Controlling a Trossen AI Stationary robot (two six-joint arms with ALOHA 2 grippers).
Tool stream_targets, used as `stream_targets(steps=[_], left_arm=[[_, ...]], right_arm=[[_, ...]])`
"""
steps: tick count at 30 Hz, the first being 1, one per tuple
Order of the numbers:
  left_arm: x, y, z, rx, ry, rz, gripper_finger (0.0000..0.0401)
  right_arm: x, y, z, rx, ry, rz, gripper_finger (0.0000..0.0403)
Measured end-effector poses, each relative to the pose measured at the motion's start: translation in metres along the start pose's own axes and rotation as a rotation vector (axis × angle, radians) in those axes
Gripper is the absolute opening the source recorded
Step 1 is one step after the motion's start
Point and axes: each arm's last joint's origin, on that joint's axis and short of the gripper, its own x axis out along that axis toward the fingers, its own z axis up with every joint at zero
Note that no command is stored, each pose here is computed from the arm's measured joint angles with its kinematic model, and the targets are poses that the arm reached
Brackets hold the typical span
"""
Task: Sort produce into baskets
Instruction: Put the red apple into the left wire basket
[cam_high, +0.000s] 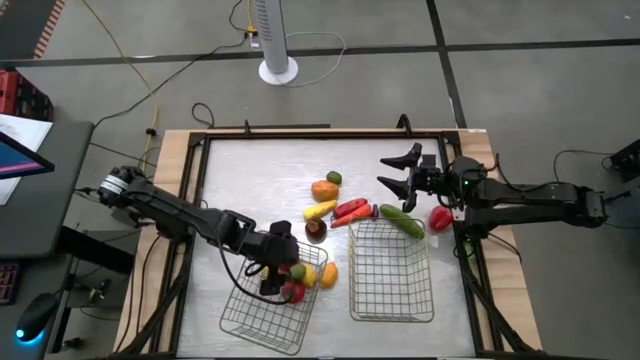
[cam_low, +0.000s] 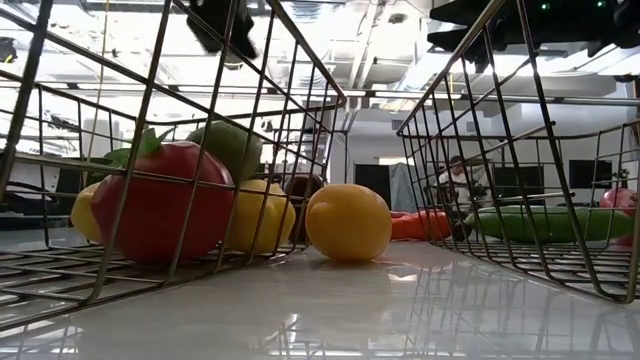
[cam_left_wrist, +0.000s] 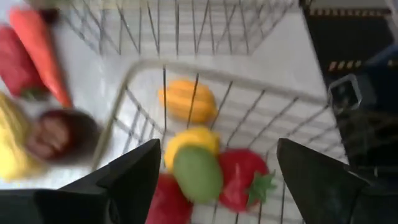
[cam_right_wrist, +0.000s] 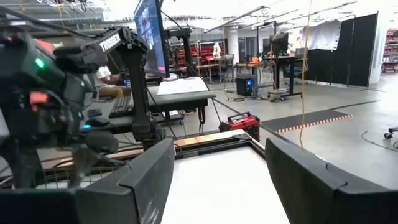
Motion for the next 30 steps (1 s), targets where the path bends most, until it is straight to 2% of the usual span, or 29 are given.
stream_targets(steps=[5,8,12,15,20,24,30], left_arm=[[-0.011,-0.002,0.015,0.024,-0.082,0.097,0.0295],[-0.012,0.006,0.018,0.017,-0.084,0.143,0.0286],[-0.011,0.038,0.020,-0.087,-0.049,0.214,0.0271],[-0.012,0.064,0.021,-0.166,-0.015,0.213,0.0262],[-0.009,0.095,0.024,-0.199,-0.005,0.219,0.0256],[0.007,0.111,0.025,-0.226,0.053,0.227,0.0256],[0.044,0.123,0.033,-0.235,0.258,0.244,0.0256]], right_arm=[[0.000,0.000,0.000,0.000,-0.001,0.000,0.0281],[0.000,0.000,0.001,0.001,-0.007,0.000,0.0281],[0.000,0.000,0.001,0.008,-0.010,0.002,0.0281],[0.000,0.000,0.001,0.012,-0.013,0.002,0.0281],[0.000,0.000,0.001,0.004,-0.013,0.002,0.0281],[0.000,0.000,0.001,-0.001,-0.011,-0.001,0.0281],[0.000,-0.001,0.001,-0.008,-0.007,-0.008,0.0281]])
